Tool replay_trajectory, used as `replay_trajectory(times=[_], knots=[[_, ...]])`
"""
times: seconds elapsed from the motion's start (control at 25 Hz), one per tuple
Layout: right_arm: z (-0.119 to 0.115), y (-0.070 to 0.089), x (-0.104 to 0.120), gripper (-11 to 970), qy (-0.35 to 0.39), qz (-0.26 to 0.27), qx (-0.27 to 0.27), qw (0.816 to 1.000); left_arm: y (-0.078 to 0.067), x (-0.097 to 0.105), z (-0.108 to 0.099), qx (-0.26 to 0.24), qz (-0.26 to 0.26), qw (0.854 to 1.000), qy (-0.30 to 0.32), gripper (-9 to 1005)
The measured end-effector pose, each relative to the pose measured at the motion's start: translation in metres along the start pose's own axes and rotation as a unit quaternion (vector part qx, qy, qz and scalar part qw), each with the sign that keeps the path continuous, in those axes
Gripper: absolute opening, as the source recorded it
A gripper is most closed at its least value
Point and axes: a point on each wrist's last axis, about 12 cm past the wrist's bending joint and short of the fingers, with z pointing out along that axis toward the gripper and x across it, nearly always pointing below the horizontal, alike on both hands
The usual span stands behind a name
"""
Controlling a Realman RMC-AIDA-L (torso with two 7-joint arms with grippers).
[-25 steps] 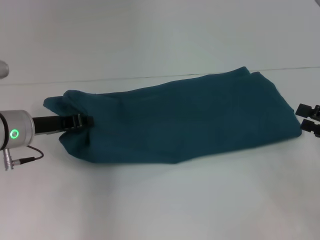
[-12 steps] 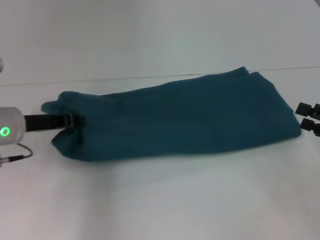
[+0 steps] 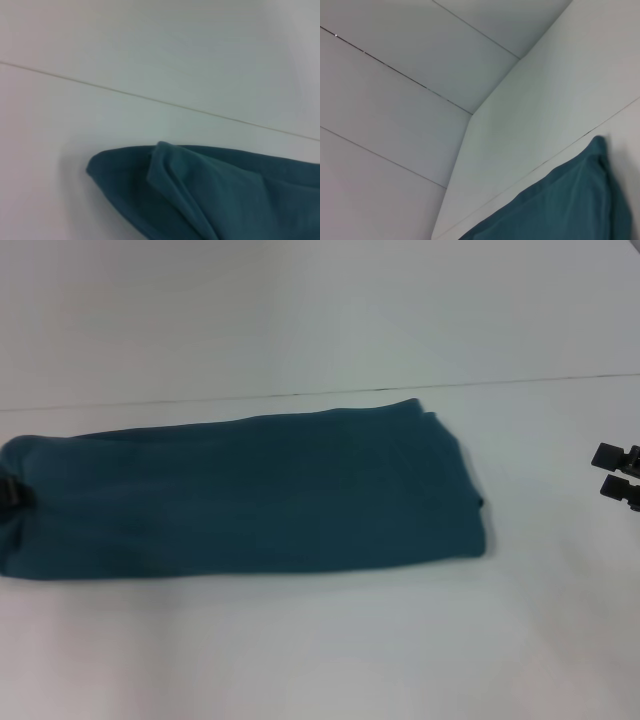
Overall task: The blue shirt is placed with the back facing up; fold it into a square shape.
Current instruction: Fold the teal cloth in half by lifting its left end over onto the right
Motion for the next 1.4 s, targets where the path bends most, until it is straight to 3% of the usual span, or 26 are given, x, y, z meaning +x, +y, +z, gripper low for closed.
replay_trajectory(times=[0.28,0.48,0.76,1.08,1.4], knots=[[0.002,0.001,0.0,923,0.002,-0.001,-0.002,1.0,0.018,0.0,-0.006,-0.035,-0.02,0.999,-0.019,88],[0.002,0.001,0.0,924,0.002,0.0,-0.001,1.0,0.009,-0.007,-0.016,-0.008,-0.011,1.0,-0.012,89],[0.001,0.0,0.002,923,0.002,0.001,0.0,1.0,-0.039,-0.037,-0.037,0.077,0.018,0.997,-0.005,88],[0.003,0.0,0.003,924,0.006,0.0,-0.001,1.0,-0.101,-0.066,-0.046,0.107,0.075,0.991,0.013,86],[0.002,-0.001,0.006,923,0.006,0.002,0.001,1.0,-0.155,-0.081,-0.04,0.136,0.126,0.982,0.024,85]])
